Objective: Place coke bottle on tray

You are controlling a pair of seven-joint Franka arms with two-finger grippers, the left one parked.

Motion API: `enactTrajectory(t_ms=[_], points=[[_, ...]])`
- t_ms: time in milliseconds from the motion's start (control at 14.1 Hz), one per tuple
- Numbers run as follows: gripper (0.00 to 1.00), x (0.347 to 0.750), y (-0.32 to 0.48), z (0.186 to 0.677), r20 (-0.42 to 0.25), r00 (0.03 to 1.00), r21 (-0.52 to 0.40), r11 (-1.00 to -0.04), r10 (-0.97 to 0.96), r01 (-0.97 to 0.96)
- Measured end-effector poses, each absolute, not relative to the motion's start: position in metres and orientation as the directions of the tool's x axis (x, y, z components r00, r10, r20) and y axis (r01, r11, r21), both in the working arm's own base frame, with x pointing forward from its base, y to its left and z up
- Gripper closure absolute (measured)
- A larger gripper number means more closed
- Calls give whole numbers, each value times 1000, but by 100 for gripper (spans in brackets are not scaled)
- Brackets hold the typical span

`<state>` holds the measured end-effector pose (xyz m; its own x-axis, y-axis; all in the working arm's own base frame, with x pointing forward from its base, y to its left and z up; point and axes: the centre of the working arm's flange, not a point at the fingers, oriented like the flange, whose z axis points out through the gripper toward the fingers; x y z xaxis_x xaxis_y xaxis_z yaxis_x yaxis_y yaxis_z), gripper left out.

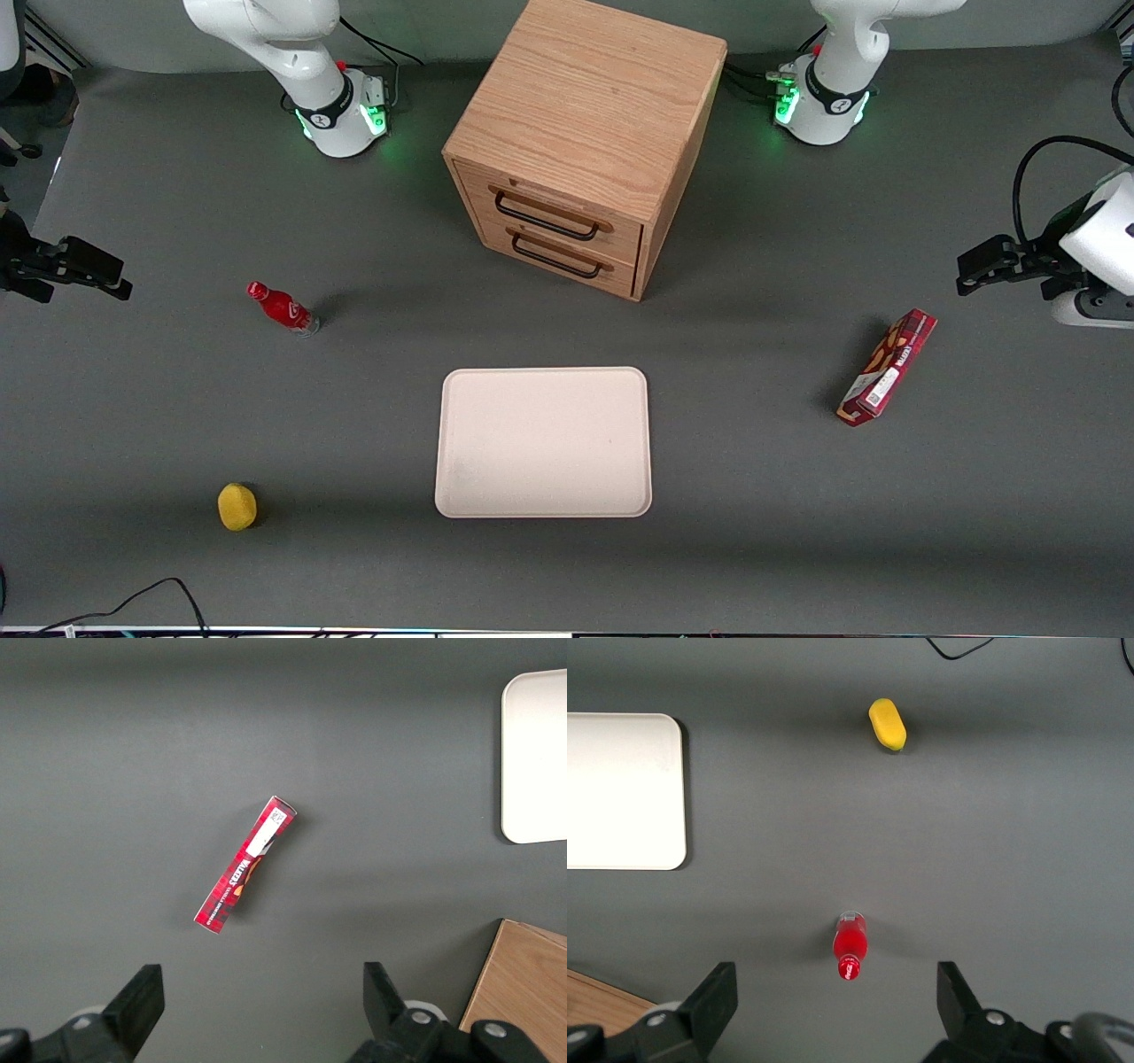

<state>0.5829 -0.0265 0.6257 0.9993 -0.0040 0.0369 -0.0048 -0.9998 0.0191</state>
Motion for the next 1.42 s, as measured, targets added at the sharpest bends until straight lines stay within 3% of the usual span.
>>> enactTrajectory(t_ms=[1419], points=[[0, 586, -25, 612, 11, 1000, 19, -1000, 0, 0]])
